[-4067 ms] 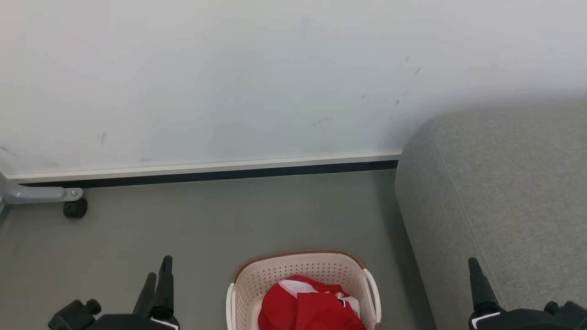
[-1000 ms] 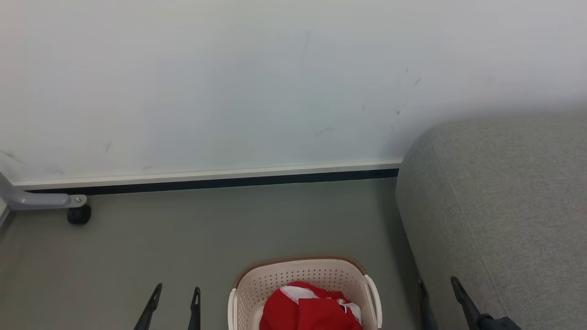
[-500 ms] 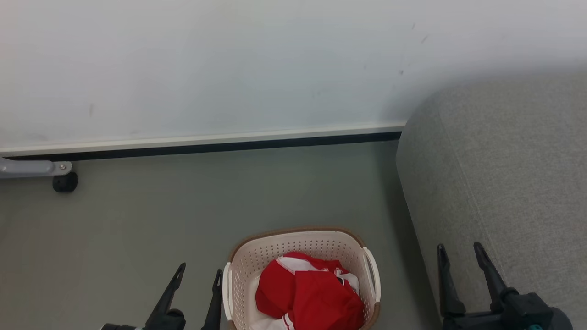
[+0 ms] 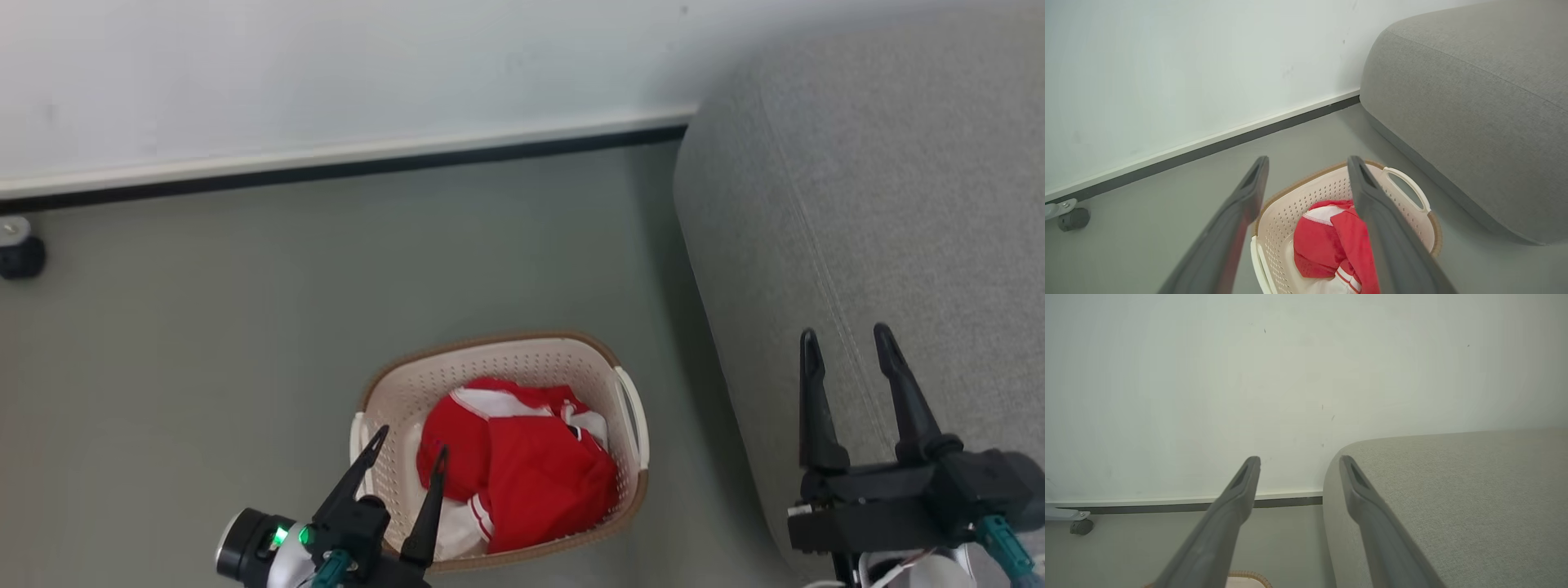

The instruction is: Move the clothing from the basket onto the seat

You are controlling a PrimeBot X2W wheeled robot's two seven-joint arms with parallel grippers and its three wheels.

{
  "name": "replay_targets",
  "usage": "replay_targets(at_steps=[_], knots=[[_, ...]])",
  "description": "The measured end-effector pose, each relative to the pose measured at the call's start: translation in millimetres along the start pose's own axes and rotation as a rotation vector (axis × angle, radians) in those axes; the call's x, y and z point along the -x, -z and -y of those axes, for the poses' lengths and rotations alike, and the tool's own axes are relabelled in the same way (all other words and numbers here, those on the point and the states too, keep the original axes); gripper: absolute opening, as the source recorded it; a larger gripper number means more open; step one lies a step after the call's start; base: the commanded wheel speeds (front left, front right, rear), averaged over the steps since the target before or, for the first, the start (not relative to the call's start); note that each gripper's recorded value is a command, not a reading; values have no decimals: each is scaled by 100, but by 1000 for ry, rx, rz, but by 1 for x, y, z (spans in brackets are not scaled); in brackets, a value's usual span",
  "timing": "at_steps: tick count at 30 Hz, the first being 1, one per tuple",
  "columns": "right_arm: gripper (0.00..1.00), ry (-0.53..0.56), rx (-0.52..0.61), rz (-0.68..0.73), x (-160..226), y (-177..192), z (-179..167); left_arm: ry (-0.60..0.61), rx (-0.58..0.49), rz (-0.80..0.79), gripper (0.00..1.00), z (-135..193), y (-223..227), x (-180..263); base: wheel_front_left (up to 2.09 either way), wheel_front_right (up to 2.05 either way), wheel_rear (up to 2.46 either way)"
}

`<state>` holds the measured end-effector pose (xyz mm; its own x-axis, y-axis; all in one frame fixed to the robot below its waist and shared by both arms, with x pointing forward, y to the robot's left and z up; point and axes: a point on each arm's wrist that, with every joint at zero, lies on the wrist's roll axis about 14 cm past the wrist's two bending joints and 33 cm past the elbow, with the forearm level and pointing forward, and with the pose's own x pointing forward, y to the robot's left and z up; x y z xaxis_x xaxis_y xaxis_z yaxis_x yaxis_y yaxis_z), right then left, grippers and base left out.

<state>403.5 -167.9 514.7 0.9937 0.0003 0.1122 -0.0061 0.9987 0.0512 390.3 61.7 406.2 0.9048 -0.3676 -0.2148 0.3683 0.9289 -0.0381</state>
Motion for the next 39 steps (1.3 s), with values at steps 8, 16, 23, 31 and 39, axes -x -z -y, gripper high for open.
replay_targets(at_steps=[8,16,23,31,39], knots=[[100,29,14,7,-16,4,10,119,-15,-152,100,26,49,-23,0,0,0],[100,71,40,-20,-27,19,27,205,-23,-253,100,43,85,-49,0,0,0],[100,96,54,-43,-38,33,36,275,-22,-313,100,57,112,-72,0,0,0],[100,121,81,-65,-50,51,48,335,-10,-369,100,71,143,-95,0,0,0],[100,132,98,-86,-65,73,54,356,2,-438,100,70,180,-113,0,0,0]])
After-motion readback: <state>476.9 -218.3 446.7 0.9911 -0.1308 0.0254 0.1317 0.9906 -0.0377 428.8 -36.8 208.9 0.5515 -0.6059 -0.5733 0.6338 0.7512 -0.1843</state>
